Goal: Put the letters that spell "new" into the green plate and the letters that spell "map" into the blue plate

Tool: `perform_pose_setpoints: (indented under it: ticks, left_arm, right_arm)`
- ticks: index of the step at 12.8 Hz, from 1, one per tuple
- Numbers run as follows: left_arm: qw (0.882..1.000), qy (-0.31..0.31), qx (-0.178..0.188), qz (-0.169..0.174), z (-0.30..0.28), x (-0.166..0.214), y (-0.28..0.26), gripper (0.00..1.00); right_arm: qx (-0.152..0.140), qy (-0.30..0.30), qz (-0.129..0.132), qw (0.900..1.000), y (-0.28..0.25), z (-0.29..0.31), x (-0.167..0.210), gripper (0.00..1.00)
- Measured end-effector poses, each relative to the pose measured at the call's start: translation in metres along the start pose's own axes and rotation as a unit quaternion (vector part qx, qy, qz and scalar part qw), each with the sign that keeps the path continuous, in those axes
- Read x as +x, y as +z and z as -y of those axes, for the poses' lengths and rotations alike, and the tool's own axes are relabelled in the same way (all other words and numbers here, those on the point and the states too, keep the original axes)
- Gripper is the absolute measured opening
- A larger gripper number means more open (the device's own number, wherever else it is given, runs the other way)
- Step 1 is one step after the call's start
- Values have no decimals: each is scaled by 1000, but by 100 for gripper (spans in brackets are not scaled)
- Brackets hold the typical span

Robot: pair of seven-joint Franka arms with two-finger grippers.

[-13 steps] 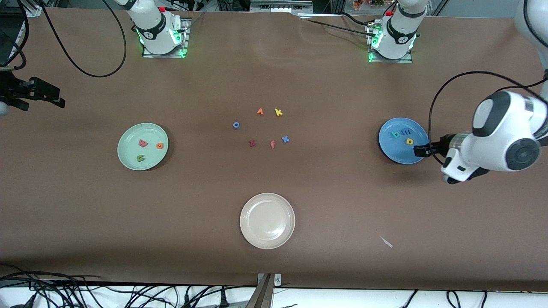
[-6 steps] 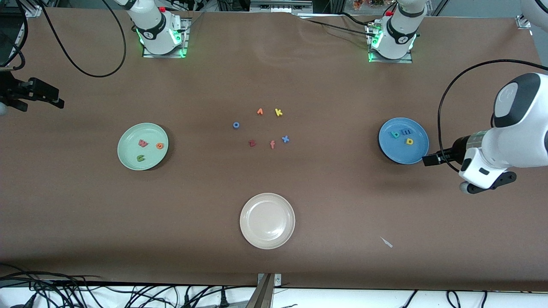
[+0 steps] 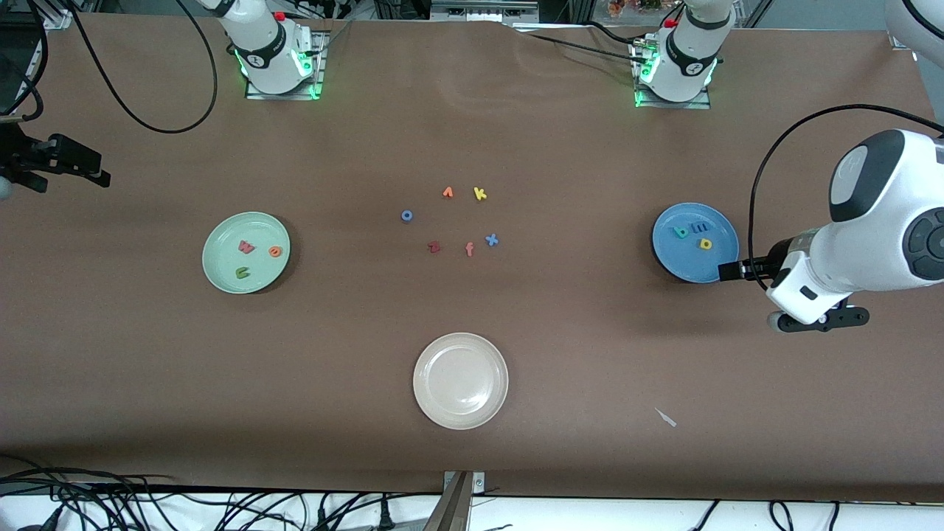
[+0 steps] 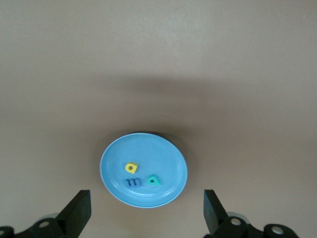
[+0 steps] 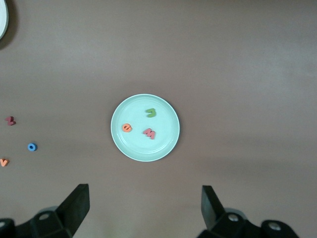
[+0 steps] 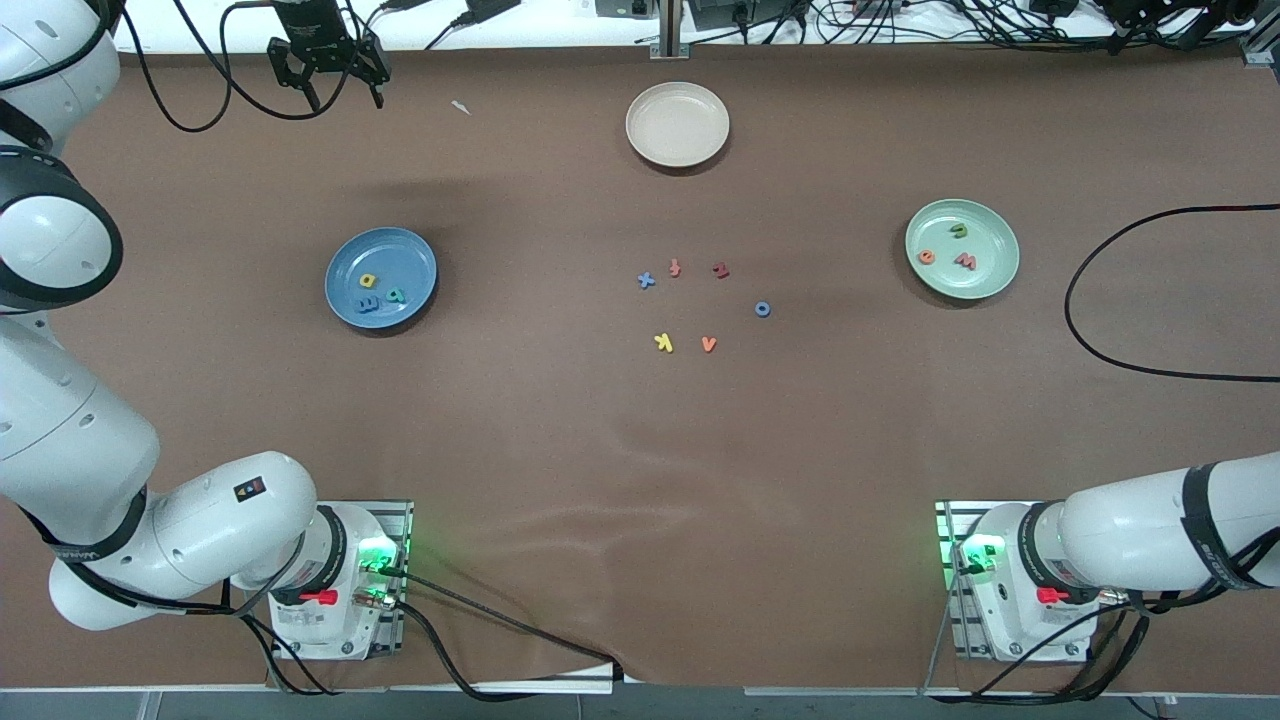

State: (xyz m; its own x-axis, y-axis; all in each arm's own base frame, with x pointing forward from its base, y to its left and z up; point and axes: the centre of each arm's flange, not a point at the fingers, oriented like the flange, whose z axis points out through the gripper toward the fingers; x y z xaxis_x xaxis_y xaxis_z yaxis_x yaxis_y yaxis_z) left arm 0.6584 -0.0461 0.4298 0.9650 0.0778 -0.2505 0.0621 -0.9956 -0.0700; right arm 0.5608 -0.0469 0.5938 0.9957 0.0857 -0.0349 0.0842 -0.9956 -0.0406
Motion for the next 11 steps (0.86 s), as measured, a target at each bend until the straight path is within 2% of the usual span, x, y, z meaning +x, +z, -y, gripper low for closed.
perform_pose_setpoints:
  ticks: [2,5,9,11]
  left_arm:
    - [999,26,12,15,5,7,1,100]
    - [999,38,-29,19,35,13,-15,100]
    - [997,65,-34,8,39,5,-32,100]
    - [996,63,-60,6,42,3,-37,99]
  right_arm:
    - [0,0,0,1000,0,0,0,100]
    - [0,0,0,1000,0,0,0,100]
    - [0,1,0,1000,0,-1,0,100]
    - [0,2,-1,1000,0,-2,0,100]
